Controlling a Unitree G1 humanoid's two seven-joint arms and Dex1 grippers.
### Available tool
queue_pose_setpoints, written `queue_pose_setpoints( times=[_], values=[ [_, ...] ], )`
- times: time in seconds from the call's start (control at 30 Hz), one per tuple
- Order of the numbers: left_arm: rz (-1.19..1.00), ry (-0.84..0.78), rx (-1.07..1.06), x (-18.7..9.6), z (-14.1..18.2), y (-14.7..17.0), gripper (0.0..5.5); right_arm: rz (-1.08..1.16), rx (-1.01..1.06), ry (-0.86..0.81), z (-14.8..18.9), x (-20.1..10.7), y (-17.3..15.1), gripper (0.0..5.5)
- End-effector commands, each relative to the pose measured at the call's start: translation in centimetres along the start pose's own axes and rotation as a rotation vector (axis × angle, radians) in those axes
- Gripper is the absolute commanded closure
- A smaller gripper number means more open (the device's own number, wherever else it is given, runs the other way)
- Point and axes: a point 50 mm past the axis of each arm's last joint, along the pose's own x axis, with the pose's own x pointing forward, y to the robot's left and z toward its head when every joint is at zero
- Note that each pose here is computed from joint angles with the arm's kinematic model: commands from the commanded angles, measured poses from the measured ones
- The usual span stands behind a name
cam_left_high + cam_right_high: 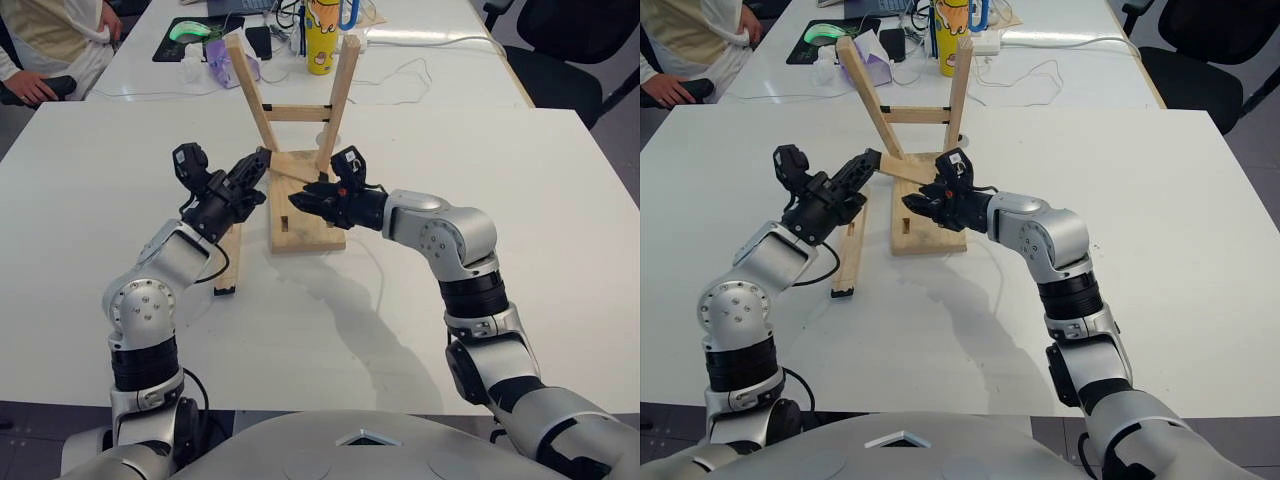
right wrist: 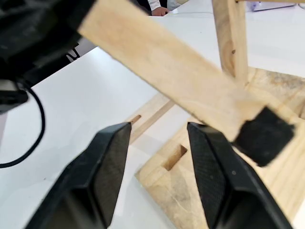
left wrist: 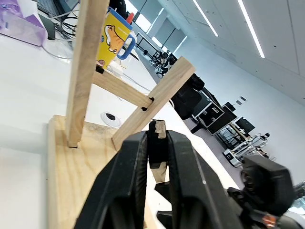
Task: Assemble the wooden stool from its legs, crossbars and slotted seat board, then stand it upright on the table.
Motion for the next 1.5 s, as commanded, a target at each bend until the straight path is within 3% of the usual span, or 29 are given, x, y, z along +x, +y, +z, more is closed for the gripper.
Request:
queue_pose_setpoints(
  times=[0.03, 0.17, 0.3, 0.47, 0.83, 1.17, 1.5],
  values=[
    [0.109, -0.126, 0.024, -0.9, 2.3, 1.7, 5.03, 0.064, -0.035, 0.029, 0.1, -1.2, 0.6, 3.33],
    [0.165, -0.160, 0.039, -2.8, 3.9, 2.9, 5.03, 0.078, -0.054, 0.040, -0.1, -2.7, 0.6, 3.33],
    [0.245, -0.062, 0.086, -6.0, 4.9, 3.7, 5.03, -0.032, -0.051, 0.032, -0.1, -3.9, -1.2, 3.33],
    [0.289, 0.106, 0.120, -7.7, 5.6, 4.0, 5.03, -0.136, -0.022, 0.014, -1.0, -5.0, -2.1, 3.33],
    [0.313, 0.189, 0.176, -5.8, 5.2, 4.2, 5.03, -0.203, -0.001, 0.003, -2.2, -4.8, -2.2, 3.33],
    [0.377, 0.159, 0.195, -6.3, 5.7, 5.2, 5.03, -0.203, -0.006, 0.017, -2.5, -4.9, -2.3, 3.33],
    [0.412, 0.187, 0.171, -5.9, 3.7, 6.0, 5.03, -0.202, -0.012, 0.028, -2.6, -4.8, -2.3, 3.33]
  ],
)
